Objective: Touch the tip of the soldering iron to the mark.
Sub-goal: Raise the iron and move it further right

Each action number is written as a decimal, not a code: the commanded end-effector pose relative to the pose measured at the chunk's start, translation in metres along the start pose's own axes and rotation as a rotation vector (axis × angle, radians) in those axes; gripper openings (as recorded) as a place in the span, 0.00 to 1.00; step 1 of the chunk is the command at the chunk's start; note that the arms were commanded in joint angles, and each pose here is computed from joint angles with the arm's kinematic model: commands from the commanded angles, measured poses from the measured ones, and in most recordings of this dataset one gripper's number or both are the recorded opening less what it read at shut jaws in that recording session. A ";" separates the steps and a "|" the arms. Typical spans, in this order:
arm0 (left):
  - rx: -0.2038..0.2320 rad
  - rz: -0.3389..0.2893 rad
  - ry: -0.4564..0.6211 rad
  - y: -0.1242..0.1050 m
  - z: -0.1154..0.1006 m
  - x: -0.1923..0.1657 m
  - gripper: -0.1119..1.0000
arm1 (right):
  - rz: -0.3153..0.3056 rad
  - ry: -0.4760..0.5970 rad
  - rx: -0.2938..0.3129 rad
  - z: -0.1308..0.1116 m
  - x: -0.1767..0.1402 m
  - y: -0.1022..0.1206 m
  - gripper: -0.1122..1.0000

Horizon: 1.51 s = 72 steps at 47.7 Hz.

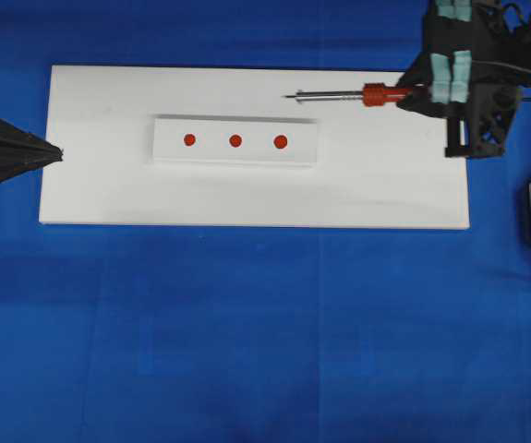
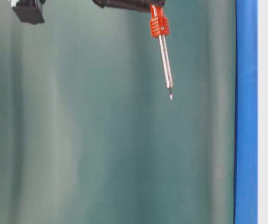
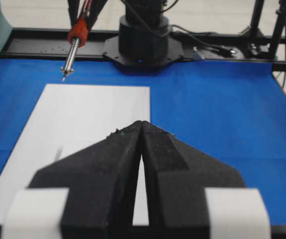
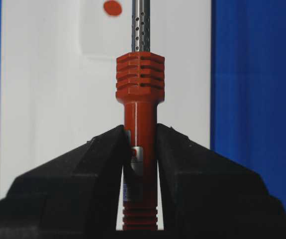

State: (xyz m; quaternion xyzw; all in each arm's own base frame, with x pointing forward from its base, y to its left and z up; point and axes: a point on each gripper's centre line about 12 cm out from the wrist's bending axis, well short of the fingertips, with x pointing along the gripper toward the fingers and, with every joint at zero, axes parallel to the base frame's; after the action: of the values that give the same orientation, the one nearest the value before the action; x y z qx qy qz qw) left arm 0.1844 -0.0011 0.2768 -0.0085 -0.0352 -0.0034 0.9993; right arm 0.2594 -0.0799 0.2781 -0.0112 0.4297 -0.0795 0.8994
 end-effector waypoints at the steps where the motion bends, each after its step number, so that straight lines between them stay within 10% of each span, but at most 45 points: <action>1: 0.003 -0.003 -0.023 -0.001 0.007 0.002 0.10 | -0.005 -0.015 0.001 0.000 -0.008 -0.001 0.16; 72: 0.003 -0.003 -0.025 -0.001 0.007 0.002 0.10 | 0.001 0.018 0.003 -0.003 0.002 0.000 0.16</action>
State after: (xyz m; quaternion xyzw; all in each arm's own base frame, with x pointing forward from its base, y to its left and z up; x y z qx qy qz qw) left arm 0.1843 -0.0011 0.2763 -0.0085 -0.0352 -0.0034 0.9993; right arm 0.2557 -0.0785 0.2700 -0.0071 0.4477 -0.0757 0.8909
